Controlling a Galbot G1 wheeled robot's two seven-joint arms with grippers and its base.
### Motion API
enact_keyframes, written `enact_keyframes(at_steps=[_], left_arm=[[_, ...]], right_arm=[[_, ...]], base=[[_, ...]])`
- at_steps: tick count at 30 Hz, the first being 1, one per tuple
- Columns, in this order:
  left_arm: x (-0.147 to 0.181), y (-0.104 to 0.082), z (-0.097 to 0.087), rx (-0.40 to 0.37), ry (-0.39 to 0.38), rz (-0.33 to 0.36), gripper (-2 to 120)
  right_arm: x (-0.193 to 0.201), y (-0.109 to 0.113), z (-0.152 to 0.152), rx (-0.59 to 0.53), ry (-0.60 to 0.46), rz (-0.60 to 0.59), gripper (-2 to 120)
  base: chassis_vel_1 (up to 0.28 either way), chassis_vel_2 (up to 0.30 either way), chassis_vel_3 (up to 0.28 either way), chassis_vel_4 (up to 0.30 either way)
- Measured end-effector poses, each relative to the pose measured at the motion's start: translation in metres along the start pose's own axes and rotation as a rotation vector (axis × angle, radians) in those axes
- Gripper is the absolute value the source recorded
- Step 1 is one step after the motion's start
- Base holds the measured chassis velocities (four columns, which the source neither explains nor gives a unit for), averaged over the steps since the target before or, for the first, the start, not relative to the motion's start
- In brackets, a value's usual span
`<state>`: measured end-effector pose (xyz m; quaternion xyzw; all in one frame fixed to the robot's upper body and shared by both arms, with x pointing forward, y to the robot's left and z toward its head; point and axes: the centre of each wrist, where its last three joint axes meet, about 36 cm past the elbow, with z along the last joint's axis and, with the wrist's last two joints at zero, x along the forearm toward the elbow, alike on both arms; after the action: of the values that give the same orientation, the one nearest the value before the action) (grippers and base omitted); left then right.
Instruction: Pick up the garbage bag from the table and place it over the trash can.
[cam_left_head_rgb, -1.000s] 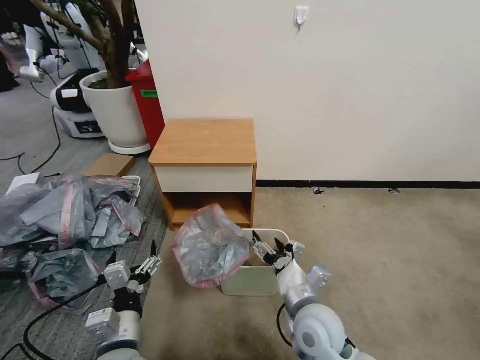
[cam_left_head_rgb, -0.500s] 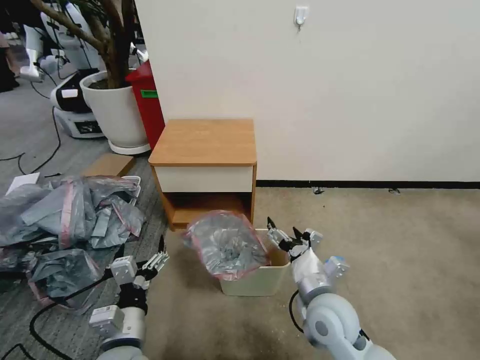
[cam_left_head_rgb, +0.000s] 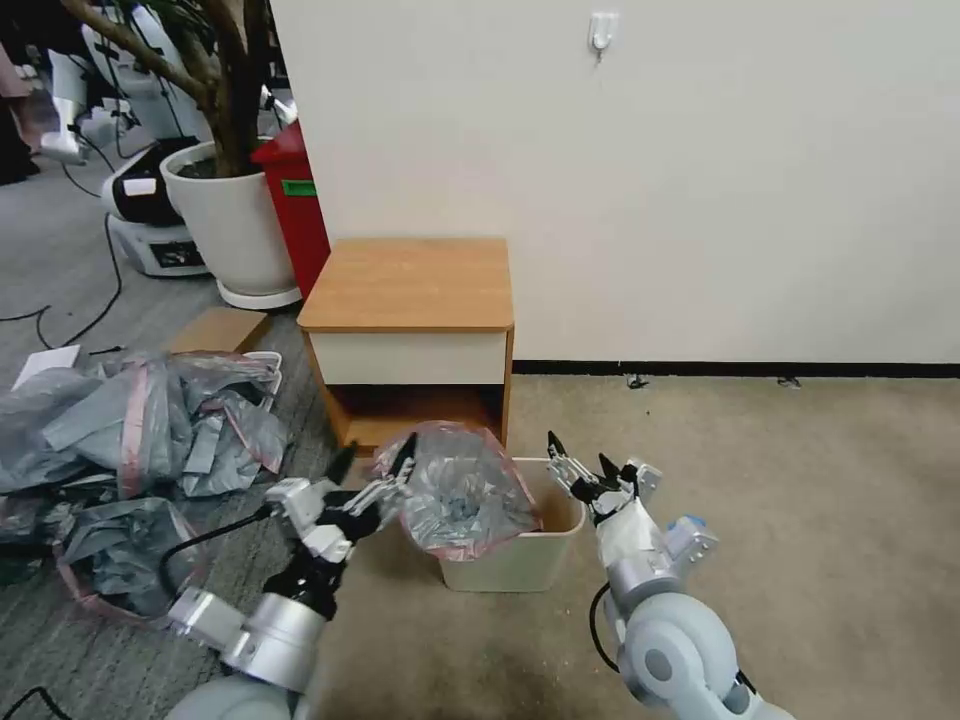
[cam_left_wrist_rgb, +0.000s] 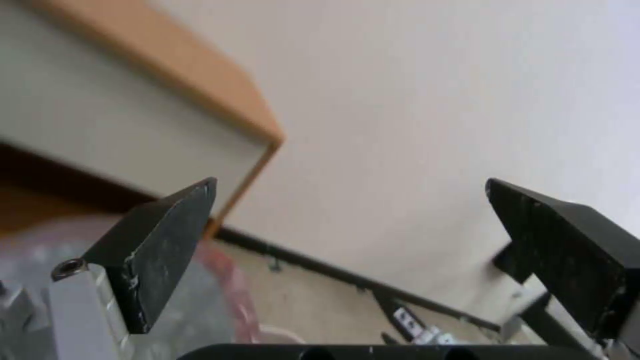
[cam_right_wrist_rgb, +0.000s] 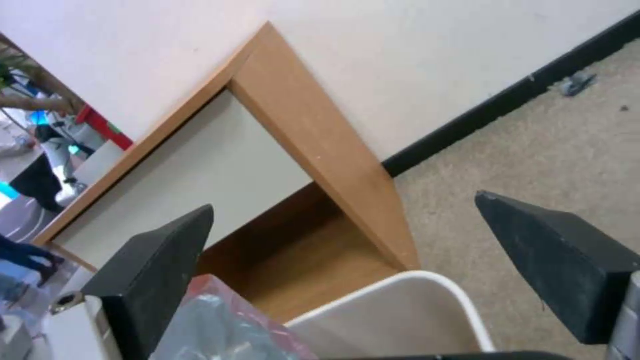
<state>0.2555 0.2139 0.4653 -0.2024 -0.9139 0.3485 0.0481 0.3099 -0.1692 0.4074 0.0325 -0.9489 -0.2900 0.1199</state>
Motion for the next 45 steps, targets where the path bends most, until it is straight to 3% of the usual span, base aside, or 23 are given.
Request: enact_keyframes(at_steps=[6,10,11,15,24,33,45], left_arm=[[-0.023,0.005,0.015,0.053,0.083,-0.072,100],[-0.054,0.001,0.030,0.099,0.170,-0.209,100],[-0.054,0.001,0.030,0.099,0.170,-0.209,100],[-0.076,0.001,0.033,0.079,0.211,-0.286,100],[-0.087,0.013,0.029,-0.016,0.343,-0.416,100],[-0.083,0.024,0.030,-0.071,0.428,-0.488,100],[-0.077,0.028,0.024,-0.077,0.436,-0.504,100]], right_arm=[[0.010,-0.005,0.000,0.001,0.000,0.025,100],[0.018,-0.009,0.003,0.003,-0.002,0.053,100],[0.018,-0.009,0.003,0.003,-0.002,0.053,100],[0.021,-0.011,0.005,0.005,-0.004,0.070,99],[0.022,-0.013,0.009,0.001,-0.002,0.084,99],[0.021,-0.013,0.011,-0.001,-0.001,0.087,99],[0.020,-0.016,0.017,0.000,0.001,0.095,97]], base=[[0.000,0.000,0.000,0.000],[0.000,0.000,0.000,0.000],[0.000,0.000,0.000,0.000],[0.000,0.000,0.000,0.000],[0.000,0.000,0.000,0.000],[0.000,0.000,0.000,0.000],[0.000,0.000,0.000,0.000]])
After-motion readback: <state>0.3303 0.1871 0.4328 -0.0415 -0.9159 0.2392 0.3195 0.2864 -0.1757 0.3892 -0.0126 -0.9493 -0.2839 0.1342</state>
